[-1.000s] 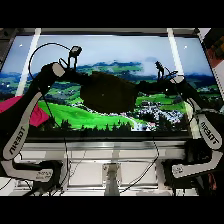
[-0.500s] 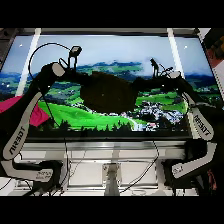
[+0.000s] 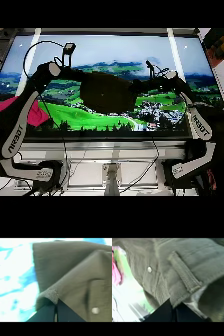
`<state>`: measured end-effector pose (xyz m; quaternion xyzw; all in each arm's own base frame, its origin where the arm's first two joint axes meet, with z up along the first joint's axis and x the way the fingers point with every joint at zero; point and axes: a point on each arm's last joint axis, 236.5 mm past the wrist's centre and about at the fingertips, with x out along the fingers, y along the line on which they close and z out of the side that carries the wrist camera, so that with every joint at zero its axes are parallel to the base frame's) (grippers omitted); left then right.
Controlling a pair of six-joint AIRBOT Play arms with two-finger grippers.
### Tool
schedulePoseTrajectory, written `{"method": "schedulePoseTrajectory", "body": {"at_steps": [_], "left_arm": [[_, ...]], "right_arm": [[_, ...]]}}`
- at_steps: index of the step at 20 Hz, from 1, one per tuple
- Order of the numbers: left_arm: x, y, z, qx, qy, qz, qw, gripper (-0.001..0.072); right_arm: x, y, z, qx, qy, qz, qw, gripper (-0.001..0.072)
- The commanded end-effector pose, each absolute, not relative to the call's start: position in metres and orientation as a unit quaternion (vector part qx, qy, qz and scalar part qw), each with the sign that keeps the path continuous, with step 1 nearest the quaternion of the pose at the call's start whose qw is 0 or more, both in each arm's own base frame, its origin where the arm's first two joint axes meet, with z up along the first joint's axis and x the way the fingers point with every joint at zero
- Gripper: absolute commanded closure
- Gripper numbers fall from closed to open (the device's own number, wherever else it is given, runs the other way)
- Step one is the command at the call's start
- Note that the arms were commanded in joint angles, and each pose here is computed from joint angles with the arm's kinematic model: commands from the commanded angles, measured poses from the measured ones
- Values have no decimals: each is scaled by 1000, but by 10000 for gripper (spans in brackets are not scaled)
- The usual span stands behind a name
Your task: Fold the clothes and pants, and hang the long-sleeved shirts on hangers.
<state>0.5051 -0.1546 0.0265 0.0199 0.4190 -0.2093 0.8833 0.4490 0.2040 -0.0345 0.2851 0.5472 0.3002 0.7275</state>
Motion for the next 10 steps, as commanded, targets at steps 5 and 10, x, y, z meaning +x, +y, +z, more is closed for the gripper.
{"method": "schedulePoseTrajectory", "body": {"at_steps": [5, 10], "left_arm": [[485, -63, 1, -40, 503, -165, 847, 542], [464, -90, 28, -274, 474, -344, 763, 274]], "right_arm": [[446, 176, -31, 312, 559, 293, 710, 694], [434, 173, -21, 314, 573, 316, 688, 693]]}}
